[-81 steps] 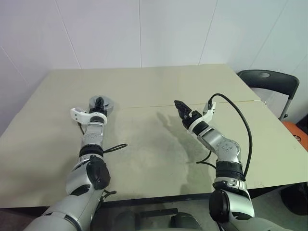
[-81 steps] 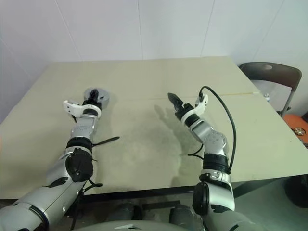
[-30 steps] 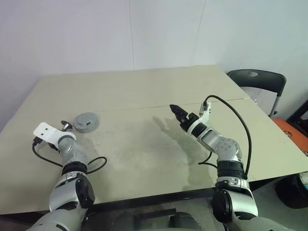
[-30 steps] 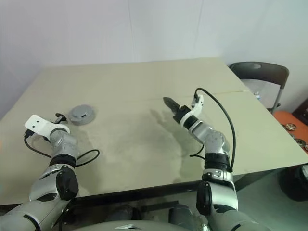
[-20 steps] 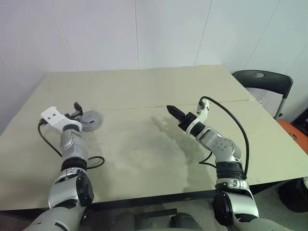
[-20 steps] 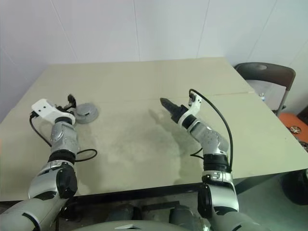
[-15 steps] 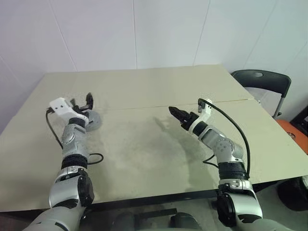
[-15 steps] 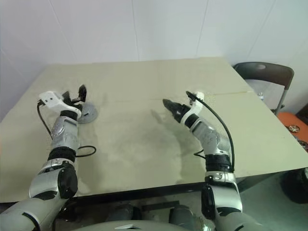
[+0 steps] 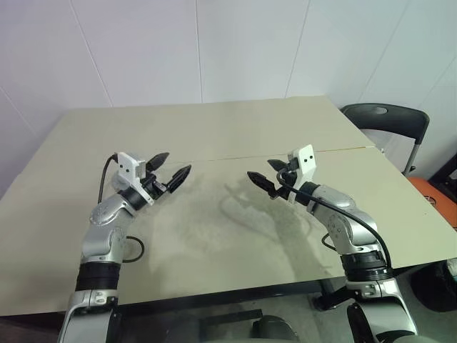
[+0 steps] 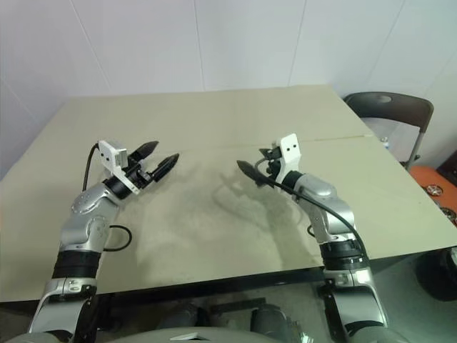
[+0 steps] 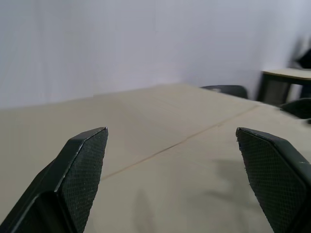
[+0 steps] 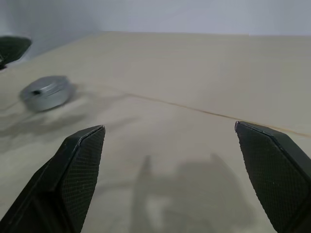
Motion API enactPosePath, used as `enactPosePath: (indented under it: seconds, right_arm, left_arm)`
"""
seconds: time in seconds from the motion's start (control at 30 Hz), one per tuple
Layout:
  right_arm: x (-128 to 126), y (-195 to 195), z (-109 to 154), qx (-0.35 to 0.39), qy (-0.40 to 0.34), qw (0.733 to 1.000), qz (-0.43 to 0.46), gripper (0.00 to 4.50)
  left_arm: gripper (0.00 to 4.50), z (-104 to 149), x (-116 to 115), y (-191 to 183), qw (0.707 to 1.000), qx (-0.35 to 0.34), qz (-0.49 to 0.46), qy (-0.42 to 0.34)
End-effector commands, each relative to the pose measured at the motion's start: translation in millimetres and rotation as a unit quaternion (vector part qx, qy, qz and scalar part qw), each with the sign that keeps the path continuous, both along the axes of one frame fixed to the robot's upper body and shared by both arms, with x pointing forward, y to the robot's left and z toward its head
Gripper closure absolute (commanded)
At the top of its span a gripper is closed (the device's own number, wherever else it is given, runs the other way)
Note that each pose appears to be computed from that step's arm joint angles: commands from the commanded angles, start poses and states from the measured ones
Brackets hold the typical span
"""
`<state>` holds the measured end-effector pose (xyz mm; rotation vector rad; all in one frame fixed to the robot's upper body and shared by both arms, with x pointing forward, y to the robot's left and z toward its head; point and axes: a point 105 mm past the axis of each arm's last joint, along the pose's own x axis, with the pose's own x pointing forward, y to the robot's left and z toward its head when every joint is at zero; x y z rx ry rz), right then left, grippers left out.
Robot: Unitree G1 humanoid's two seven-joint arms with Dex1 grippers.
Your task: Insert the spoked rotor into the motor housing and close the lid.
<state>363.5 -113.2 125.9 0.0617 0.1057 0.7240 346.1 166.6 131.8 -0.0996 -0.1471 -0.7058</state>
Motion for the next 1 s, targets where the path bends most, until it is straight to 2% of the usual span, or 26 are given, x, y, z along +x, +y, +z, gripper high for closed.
enactPosePath:
  seconds: [0.03, 0.33, 1.0]
  right_arm:
    - [-1.2, 0.8, 17.3, 0.001, -0.042, 0.999, 0.016, 0.01]
    - [-8.2, 7.8, 14.0, -0.016, -0.048, 0.998, 0.048, 0.01]
    - [-13.5, 6.9, 8.5, -0.035, -0.046, 0.997, 0.057, 0.01]
  left_arm:
    - [0.0, 10.0, -14.4, -13.7, 0.998, 0.017, -0.052, -0.011]
    - [0.0, 7.1, -25.3, -26.6, 0.994, 0.038, -0.1, -0.013]
    - [0.0, 3.4, -24.4, -41.6, 0.991, 0.036, -0.125, -0.018]
